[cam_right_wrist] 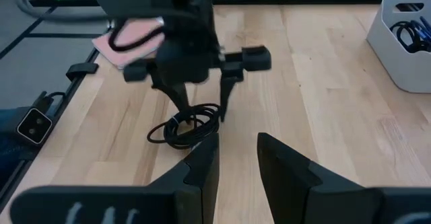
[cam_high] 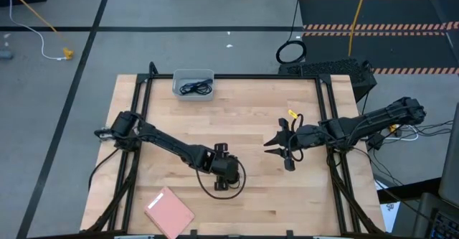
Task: Pick and place USB-C Cables
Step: Put the black charger cable into the white bin
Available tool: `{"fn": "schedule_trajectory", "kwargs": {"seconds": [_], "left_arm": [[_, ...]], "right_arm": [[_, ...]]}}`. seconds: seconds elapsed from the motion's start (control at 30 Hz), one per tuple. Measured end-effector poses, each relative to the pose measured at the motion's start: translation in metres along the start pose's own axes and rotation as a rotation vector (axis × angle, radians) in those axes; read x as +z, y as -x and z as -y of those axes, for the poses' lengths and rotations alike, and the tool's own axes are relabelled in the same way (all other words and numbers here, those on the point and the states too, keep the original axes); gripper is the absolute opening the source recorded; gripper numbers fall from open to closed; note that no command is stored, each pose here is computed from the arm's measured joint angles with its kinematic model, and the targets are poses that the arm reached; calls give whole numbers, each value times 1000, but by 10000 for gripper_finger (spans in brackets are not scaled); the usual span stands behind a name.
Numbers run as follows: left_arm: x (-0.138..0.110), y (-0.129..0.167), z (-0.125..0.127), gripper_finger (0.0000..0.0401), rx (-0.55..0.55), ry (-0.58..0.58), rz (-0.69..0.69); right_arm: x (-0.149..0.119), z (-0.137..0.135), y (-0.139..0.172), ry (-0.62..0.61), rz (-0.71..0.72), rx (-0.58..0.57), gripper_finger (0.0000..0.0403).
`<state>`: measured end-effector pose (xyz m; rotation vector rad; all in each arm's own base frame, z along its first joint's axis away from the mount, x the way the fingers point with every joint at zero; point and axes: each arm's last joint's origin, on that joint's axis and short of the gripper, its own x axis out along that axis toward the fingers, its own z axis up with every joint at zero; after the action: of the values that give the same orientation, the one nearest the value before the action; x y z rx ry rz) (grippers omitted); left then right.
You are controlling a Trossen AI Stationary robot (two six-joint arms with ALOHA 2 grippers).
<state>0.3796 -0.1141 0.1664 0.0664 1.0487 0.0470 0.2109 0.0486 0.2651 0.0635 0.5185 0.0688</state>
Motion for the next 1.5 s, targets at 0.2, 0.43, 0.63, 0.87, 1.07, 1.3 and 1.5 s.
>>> {"fn": "schedule_trajectory", "kwargs": {"seconds": [0.2,0.43,0.63,0.87,1.07,1.3,1.5], "left_arm": [[-3,-16,3,248,-18,-9,-8],[-9,-27,4,294,-8,-35,-50],[-9,-32,2,261,-6,-41,-51],[-8,-30,-1,148,11,-79,-47],[-5,-16,-4,62,8,-78,-49],[6,24,-10,54,3,-62,25],[13,62,-18,67,26,-51,109]], "right_arm": [[-1,0,0,-4,-11,-2,93],[-2,0,0,-9,-19,-3,93],[-3,0,0,-26,-27,-5,93],[-3,1,0,-26,-33,-6,93],[-4,1,0,-24,-36,-7,93],[-4,1,0,-21,-39,-7,93],[-2,0,0,-47,-17,-8,93]]}}
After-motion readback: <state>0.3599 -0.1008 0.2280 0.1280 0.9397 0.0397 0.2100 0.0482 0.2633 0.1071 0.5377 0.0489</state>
